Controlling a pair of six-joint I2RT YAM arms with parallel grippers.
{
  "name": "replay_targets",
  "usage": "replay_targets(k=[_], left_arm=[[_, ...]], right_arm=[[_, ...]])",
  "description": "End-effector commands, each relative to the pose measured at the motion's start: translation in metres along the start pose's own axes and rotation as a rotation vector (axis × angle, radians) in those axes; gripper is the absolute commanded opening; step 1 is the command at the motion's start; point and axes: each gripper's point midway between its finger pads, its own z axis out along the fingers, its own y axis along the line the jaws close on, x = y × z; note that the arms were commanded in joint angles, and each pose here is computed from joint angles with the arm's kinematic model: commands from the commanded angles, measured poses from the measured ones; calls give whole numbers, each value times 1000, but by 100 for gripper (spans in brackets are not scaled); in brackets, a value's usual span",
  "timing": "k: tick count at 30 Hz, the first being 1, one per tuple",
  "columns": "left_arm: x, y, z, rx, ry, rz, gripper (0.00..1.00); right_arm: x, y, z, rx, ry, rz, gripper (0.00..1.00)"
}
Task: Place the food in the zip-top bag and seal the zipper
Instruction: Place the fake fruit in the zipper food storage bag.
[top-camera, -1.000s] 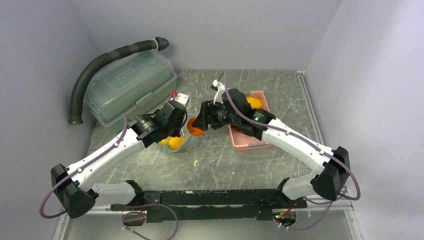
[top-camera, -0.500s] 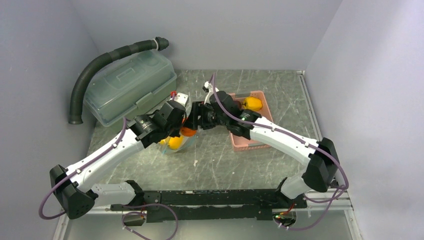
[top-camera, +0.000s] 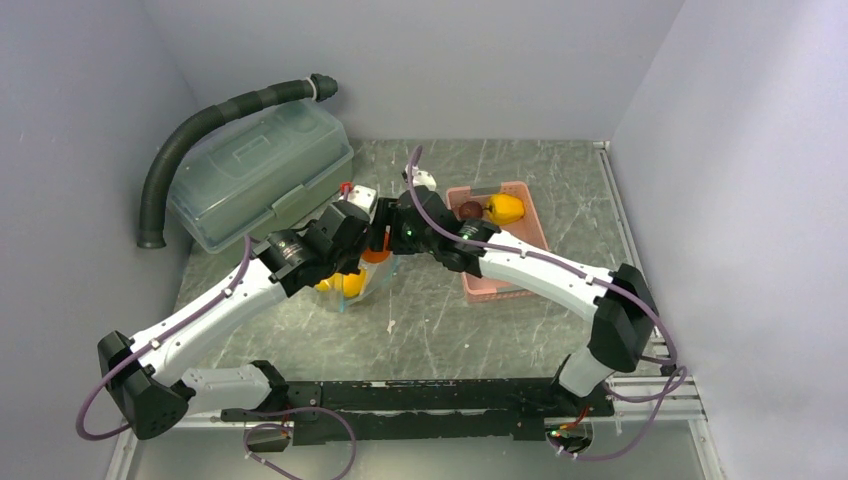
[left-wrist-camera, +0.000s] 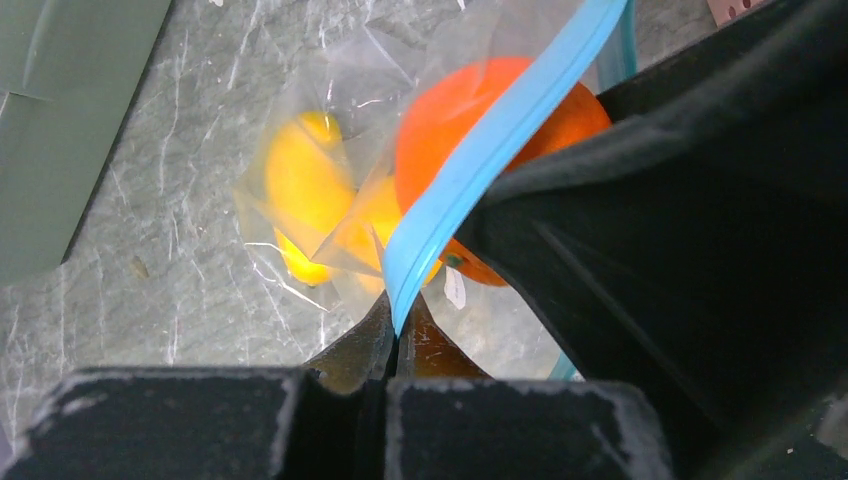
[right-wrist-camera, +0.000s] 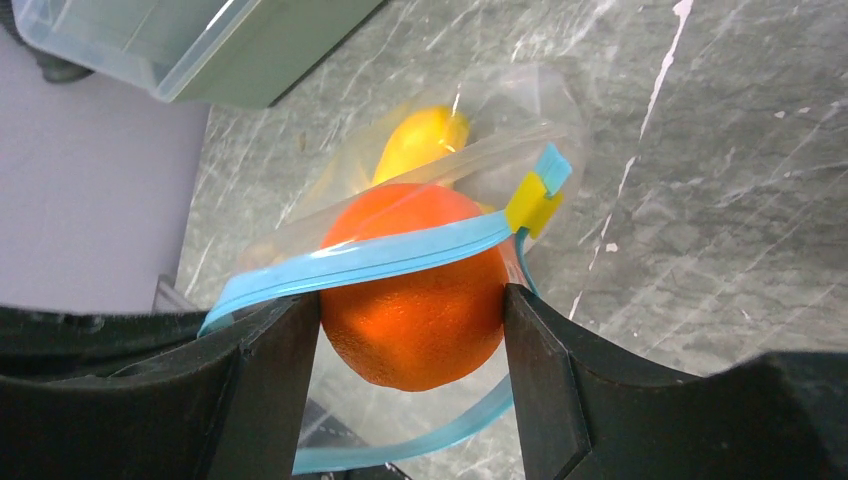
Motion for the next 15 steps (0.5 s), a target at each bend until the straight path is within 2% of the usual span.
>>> replay_targets(k=[1,6,12,15], left_arm=[[-8,-1,-5,23,-42,-8,0],[-9,0,-6,23,-44,-10,0],[-9,-1,-6,25,-44,-10,0],[-9,-1,-6,25,-44,-10,0]], right_arm=[[-27,10,3,50,-108,59,37],[-25,2,10,107,-115,96,47],[-25,-1,13,134,-119,129,67],[-24,-1,12,134,-119,135,73]])
